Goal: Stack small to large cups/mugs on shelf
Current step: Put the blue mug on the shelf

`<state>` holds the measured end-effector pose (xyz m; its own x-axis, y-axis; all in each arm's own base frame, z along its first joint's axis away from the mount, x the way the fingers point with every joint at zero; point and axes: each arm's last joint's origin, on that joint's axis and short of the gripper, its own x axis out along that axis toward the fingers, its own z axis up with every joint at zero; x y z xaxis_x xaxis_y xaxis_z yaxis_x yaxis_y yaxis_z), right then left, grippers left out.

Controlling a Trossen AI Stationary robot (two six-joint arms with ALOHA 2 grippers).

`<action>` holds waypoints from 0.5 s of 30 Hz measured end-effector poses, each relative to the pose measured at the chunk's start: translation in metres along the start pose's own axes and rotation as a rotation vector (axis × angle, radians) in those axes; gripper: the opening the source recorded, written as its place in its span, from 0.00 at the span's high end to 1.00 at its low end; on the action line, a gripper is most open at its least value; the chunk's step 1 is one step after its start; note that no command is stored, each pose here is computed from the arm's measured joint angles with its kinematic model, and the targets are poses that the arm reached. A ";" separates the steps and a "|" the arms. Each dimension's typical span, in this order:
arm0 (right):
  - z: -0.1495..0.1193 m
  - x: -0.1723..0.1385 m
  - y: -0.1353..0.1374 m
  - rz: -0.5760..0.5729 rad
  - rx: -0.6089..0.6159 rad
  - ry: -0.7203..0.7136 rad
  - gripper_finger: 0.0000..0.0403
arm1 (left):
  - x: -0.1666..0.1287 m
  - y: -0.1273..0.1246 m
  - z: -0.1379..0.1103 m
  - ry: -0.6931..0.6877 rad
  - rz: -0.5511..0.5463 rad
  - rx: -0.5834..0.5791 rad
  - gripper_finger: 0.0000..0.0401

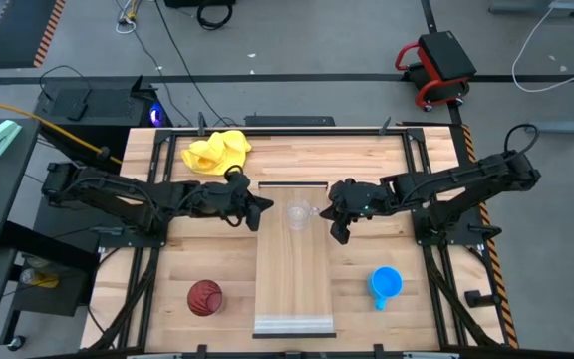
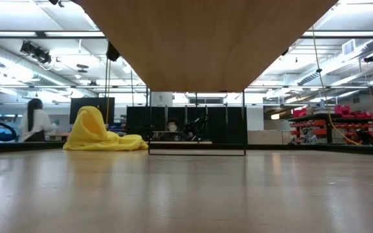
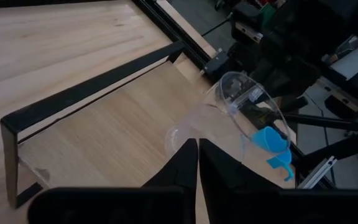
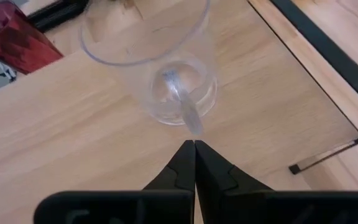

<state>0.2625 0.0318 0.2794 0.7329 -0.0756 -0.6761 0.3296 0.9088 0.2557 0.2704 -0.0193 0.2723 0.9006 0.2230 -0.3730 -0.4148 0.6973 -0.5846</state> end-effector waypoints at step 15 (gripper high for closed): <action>0.001 -0.035 0.008 0.093 0.081 0.055 0.98 | -0.020 0.001 0.013 -0.050 0.001 0.006 0.96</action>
<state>0.2396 0.0415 0.3058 0.7296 0.0316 -0.6831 0.3107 0.8746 0.3722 0.2540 -0.0145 0.2886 0.9055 0.2579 -0.3371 -0.4155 0.7007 -0.5800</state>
